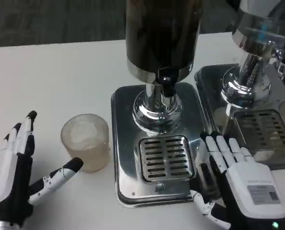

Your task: Grasp the cup under the faucet to collect the drink, then remove the cup.

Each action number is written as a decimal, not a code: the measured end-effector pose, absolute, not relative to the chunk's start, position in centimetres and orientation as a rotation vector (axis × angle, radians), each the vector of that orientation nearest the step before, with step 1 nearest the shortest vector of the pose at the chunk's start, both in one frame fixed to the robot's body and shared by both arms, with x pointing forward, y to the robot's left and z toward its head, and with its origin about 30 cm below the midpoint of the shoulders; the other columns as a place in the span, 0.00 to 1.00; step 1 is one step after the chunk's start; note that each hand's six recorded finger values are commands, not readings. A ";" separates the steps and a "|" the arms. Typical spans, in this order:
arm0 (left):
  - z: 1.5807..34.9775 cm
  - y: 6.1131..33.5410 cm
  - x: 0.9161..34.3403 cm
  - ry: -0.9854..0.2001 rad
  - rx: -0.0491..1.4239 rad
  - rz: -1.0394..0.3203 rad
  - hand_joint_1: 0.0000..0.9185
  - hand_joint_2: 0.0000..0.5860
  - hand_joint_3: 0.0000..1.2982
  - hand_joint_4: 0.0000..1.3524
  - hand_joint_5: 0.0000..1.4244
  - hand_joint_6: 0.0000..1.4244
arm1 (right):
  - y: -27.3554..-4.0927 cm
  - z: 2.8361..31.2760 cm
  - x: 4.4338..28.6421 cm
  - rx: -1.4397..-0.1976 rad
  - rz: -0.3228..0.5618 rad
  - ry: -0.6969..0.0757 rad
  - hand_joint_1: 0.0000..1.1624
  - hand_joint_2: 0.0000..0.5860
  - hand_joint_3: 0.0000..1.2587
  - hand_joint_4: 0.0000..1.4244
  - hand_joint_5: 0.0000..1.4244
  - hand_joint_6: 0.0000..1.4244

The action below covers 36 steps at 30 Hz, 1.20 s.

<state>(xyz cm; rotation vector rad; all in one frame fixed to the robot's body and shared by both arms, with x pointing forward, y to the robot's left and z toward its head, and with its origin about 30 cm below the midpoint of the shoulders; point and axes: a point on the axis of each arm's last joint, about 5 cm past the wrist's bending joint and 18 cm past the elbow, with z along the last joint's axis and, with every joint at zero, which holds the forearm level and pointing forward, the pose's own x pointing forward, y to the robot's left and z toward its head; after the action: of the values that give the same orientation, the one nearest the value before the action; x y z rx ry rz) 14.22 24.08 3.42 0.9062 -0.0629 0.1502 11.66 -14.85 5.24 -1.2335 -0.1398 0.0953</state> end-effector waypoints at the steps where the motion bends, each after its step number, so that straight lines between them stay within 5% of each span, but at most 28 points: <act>1: 3.2 24.2 14.3 -0.061 0.904 0.145 0.00 0.00 0.00 0.00 0.00 0.00 | -14.9 5.2 11.7 -1.234 0.098 -0.139 0.28 0.78 0.03 0.00 0.00 0.05; 20: 1.5 23.9 17.5 -0.025 0.882 0.013 0.00 0.00 0.00 0.00 0.00 0.00 | -14.7 5.4 12.2 -1.215 0.102 -0.141 0.29 0.78 0.03 0.00 0.00 0.07; 25: 1.4 23.6 18.1 -0.015 0.881 -0.025 0.00 0.00 0.00 0.00 0.00 0.00 | -14.7 5.3 12.3 -1.213 0.102 -0.139 0.19 0.73 0.03 0.00 0.00 0.08; 36: 1.9 23.1 19.8 -0.036 0.904 -0.059 0.13 0.00 0.00 0.00 0.00 0.00 | -14.5 5.2 12.2 -1.202 0.091 -0.138 0.18 0.73 0.03 0.00 0.00 0.08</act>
<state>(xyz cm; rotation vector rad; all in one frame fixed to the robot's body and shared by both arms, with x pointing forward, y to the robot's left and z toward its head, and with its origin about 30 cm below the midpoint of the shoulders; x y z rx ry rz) 19.83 23.11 1.87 0.9044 -0.0360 -0.0593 12.16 -14.51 5.23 -1.2019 -0.1377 0.0910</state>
